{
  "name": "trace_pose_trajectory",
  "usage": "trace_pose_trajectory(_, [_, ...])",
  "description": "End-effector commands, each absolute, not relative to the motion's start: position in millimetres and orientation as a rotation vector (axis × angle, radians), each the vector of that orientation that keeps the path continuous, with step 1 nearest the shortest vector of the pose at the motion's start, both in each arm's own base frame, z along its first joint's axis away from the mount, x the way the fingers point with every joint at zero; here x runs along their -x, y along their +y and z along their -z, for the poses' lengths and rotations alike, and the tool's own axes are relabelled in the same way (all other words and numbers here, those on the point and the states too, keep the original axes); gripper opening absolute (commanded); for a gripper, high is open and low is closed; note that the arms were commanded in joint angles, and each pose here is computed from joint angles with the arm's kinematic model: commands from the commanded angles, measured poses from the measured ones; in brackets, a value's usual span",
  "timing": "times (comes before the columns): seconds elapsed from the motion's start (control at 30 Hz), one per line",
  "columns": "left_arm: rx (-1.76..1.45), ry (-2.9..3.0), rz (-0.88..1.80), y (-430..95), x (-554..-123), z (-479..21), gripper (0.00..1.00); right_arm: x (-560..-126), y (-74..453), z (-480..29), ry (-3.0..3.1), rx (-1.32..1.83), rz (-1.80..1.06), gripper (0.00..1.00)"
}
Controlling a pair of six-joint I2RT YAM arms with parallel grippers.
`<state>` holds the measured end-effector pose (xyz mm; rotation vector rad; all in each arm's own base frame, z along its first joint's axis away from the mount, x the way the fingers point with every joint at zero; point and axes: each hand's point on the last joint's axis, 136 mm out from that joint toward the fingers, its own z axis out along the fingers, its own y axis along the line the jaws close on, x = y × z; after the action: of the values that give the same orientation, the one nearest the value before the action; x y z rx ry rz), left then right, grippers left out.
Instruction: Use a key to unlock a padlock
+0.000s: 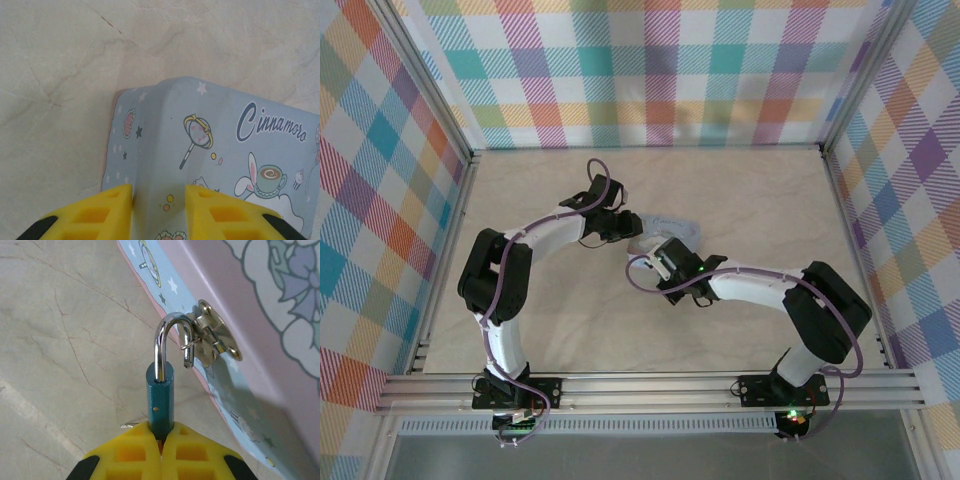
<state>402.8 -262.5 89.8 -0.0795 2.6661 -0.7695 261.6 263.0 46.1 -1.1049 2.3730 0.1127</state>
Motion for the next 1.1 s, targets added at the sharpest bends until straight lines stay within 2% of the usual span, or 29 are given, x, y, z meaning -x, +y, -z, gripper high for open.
trace_pose_trajectory(0.0, [0.096,2.75,0.715,-252.2,-393.8,-71.1,0.32,-258.1,268.9,-49.0,2.351,1.192,-0.121,0.0])
trace_pose_trajectory(0.7, [0.12,2.758,0.747,-256.3,-394.4,-69.5,0.32,-247.4,276.4,-34.9,2.401,1.303,-0.132,0.0])
trace_pose_trajectory(1.07, [0.118,2.76,0.758,-256.8,-392.3,-70.6,0.32,-253.1,275.4,-45.8,2.352,1.293,-0.108,0.0])
